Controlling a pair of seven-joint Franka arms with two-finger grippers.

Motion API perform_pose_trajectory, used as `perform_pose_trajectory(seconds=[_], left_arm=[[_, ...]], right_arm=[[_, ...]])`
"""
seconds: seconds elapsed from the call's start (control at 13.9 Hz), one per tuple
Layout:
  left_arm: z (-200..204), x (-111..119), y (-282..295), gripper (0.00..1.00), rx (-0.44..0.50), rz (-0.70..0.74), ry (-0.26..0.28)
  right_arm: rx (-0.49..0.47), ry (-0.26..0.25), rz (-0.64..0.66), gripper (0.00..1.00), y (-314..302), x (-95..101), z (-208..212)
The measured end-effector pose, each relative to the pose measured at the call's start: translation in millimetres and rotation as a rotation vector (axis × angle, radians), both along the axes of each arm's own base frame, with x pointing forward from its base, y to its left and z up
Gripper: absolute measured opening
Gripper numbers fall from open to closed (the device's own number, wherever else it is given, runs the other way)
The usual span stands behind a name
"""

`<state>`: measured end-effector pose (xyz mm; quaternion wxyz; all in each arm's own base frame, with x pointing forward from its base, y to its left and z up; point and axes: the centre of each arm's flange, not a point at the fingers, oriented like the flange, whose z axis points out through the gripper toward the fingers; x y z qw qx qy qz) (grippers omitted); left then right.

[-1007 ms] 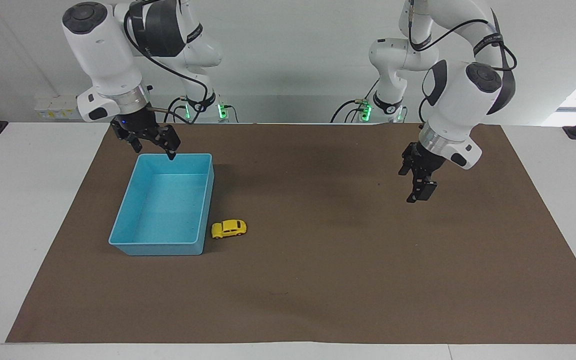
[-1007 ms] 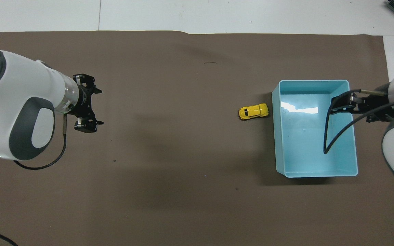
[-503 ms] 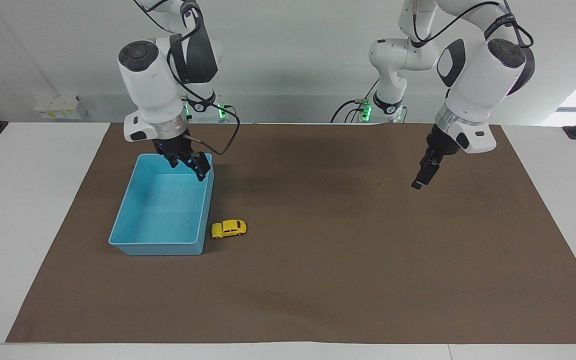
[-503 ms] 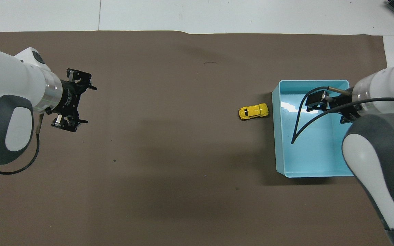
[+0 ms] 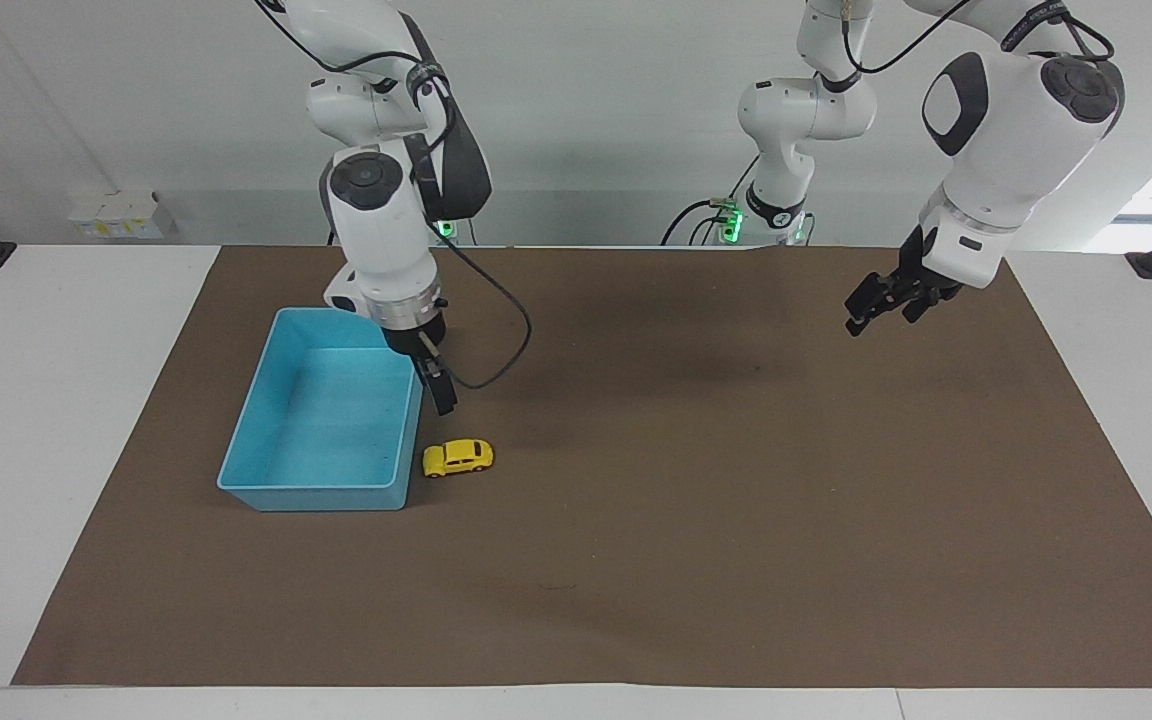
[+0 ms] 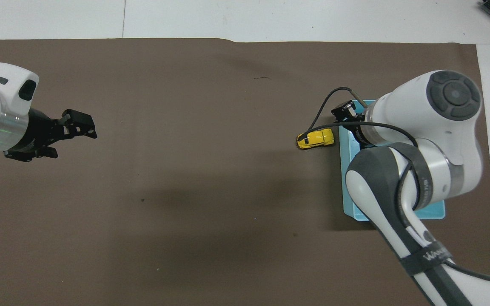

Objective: Wind up and store yellow beetle car
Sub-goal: 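Retract the left gripper while the right gripper reaches the car, then grasp the yellow car with the right gripper and lift it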

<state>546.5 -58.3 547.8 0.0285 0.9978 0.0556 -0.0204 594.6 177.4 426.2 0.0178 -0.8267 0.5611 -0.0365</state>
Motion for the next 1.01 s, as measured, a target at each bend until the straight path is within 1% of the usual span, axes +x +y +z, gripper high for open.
perform_pose_trajectory(seconds=[0.14,0.36,0.58,0.65,0.72,0.79,0.86,1.01], left_arm=[[5,-6,5,1.00,0.037,-0.101,0.009],[19,-14,16,1.00,0.045,-0.155,-0.005],[56,-31,34,1.00,0.041,-0.164,-0.023],[72,-38,36,1.00,0.042,-0.174,-0.026],[86,-43,36,1.00,0.043,-0.185,-0.033],[97,-46,37,1.00,0.044,-0.193,-0.046],[103,-47,37,1.00,0.045,-0.196,-0.054],[105,-46,35,1.00,0.046,-0.199,-0.058]], right_arm=[[-0.015,-0.006,-0.093,1.00,10,5.1,-24],[-0.059,-0.025,-0.198,1.00,14,15.9,-71],[-0.067,-0.026,-0.234,1.00,21,21.8,-118],[-0.066,-0.025,-0.237,1.00,21,22.5,-124],[-0.066,-0.023,-0.237,0.96,21,22.6,-127],[-0.066,-0.023,-0.236,0.96,22,22.4,-127],[-0.066,-0.023,-0.234,0.89,23,22.1,-127],[-0.067,-0.024,-0.232,0.62,24,21.9,-127]])
